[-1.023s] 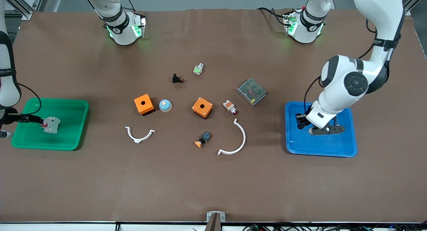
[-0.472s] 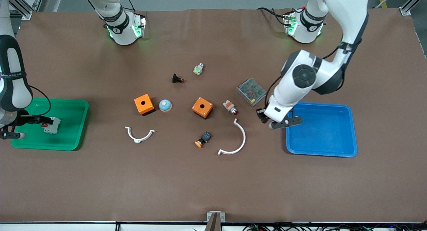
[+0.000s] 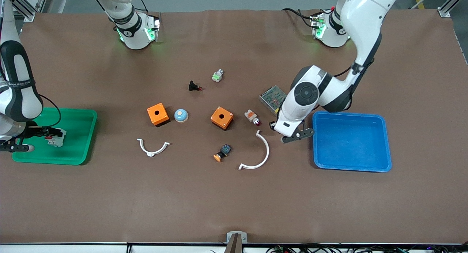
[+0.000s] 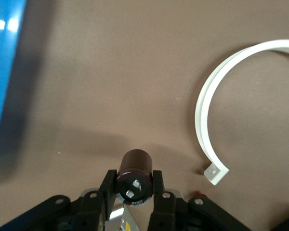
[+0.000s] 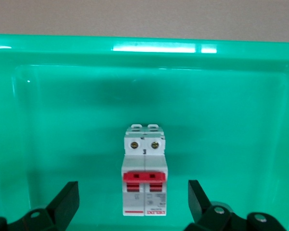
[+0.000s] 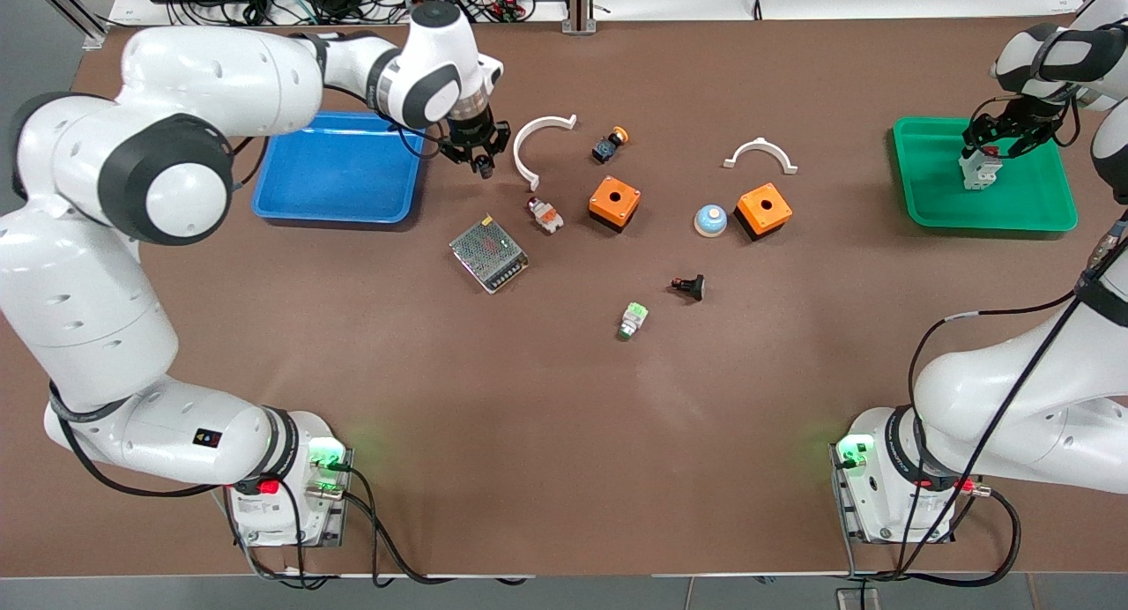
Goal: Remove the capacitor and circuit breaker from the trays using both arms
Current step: 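Carry the capacitor beside the grey box and open the left gripper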
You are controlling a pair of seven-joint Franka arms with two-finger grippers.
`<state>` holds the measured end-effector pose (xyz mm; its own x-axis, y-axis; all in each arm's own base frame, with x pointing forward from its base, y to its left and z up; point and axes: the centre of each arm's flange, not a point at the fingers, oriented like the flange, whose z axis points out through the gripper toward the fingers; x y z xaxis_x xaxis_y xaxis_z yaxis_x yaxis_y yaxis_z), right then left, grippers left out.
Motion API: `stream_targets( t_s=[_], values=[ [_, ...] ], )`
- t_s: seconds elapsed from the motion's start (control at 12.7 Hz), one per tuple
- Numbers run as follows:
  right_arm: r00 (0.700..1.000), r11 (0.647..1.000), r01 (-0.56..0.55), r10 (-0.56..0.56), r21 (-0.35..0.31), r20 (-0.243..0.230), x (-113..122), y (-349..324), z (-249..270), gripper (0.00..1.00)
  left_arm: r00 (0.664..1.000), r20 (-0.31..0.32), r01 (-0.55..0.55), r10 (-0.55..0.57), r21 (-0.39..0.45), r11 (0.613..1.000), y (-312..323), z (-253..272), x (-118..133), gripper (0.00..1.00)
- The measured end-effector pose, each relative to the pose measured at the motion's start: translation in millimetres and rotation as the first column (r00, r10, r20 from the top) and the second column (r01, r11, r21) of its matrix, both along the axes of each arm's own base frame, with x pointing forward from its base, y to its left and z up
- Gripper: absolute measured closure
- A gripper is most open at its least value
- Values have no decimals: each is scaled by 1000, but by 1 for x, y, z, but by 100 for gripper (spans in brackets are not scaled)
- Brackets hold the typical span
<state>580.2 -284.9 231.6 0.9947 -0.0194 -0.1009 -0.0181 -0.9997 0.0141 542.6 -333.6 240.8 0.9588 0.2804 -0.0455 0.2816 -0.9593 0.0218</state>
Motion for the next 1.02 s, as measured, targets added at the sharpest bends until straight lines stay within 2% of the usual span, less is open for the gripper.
stream_targets(
  t_s=[0.24,0.87,0.94,1.02],
  values=[
    [1000,1000,-4,4,-1,1,1,2,0,3,1000,-18,-6,6,-1,1000,-8,-22,-3,66],
    [1000,1000,3,-3,-6,4,-1,-3,-1,11,1000,-18,0,0,-15,1000,-21,-29,3,66],
    [1000,1000,3,-3,-6,4,-1,-3,-1,11,1000,-18,-1,1,-16,1000,-21,-30,4,61],
    [1000,1000,3,-3,-6,4,-1,-3,-1,13,1000,-16,-3,3,-18,1000,-21,-30,6,48]
  ],
)
